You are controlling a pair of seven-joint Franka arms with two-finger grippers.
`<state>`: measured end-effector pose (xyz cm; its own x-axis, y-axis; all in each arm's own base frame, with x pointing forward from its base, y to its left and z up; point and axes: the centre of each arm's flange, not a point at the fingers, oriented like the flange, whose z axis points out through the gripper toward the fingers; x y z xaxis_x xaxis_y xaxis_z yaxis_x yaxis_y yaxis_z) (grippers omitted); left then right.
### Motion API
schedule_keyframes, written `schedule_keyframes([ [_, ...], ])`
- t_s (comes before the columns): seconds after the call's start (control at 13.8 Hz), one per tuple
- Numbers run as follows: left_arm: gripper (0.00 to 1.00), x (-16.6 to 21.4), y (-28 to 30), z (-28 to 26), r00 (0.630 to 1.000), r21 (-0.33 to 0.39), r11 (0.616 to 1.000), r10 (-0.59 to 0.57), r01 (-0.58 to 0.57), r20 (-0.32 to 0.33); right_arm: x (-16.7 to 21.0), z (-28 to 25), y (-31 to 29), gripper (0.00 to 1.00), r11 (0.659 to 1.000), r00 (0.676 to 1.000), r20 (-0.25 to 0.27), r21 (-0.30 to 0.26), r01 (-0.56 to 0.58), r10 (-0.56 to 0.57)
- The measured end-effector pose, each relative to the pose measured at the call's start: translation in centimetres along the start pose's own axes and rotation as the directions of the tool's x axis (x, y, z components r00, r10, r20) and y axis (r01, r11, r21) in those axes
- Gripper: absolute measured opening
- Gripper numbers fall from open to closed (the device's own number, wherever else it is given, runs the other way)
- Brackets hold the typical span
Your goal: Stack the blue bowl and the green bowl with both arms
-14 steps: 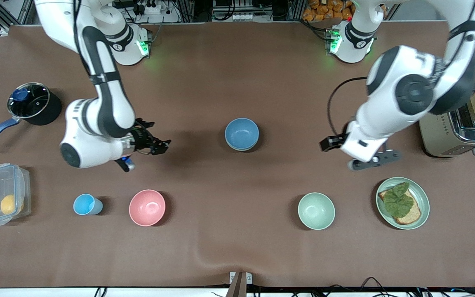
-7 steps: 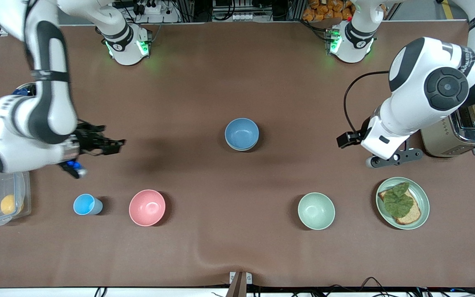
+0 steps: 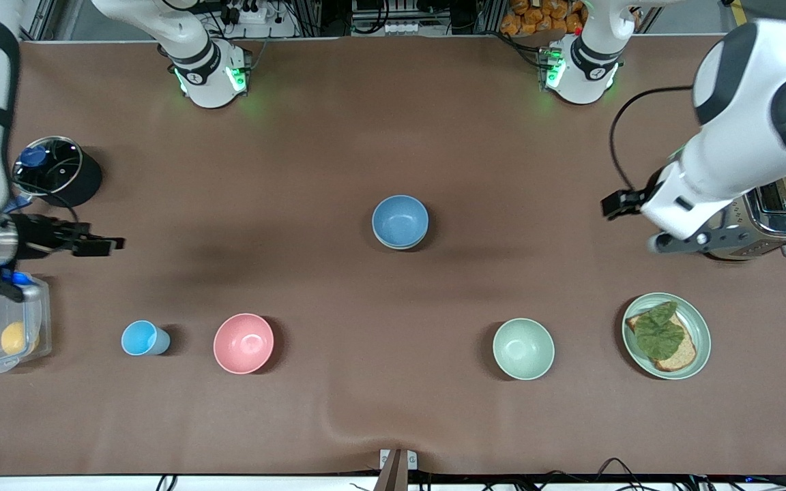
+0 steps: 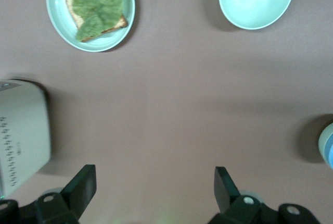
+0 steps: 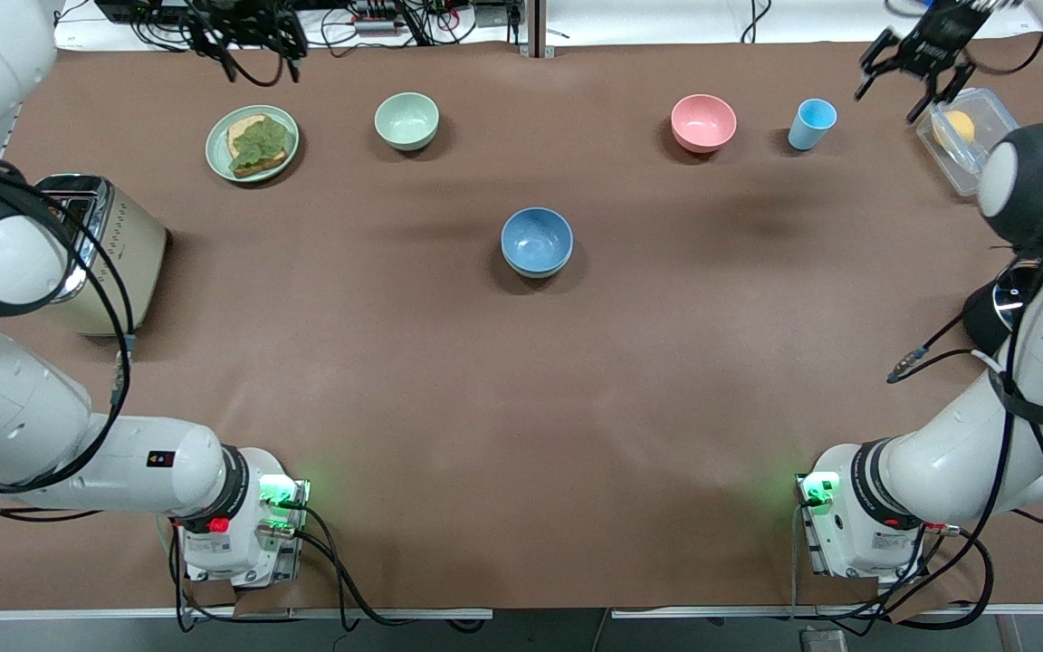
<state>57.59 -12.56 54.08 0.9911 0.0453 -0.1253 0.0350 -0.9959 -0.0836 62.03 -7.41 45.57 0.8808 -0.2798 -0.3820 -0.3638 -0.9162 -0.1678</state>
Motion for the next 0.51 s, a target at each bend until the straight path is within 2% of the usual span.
schedule_keyframes([
  [0.29,1.0,-2.1,-3.1,-3.8,0.999,-0.003,1.0,0.021,-0.021,-0.044,-4.6,-5.5,-3.2,1.0,0.988,0.984,-0.092,0.008,0.155,-0.154],
  [0.36,1.0,-2.7,-4.1,-4.7,0.998,-0.013,1.0,0.017,-0.018,-0.053,-5.3,-6.5,-3.8,1.0,0.983,0.975,-0.125,-0.012,0.185,-0.185],
  [0.51,1.0,-3.7,-6.0,-6.1,0.998,-0.041,0.999,0.027,-0.03,-0.061,-5.8,-8.8,-4.6,1.0,0.966,0.937,-0.238,-0.098,0.239,-0.256],
])
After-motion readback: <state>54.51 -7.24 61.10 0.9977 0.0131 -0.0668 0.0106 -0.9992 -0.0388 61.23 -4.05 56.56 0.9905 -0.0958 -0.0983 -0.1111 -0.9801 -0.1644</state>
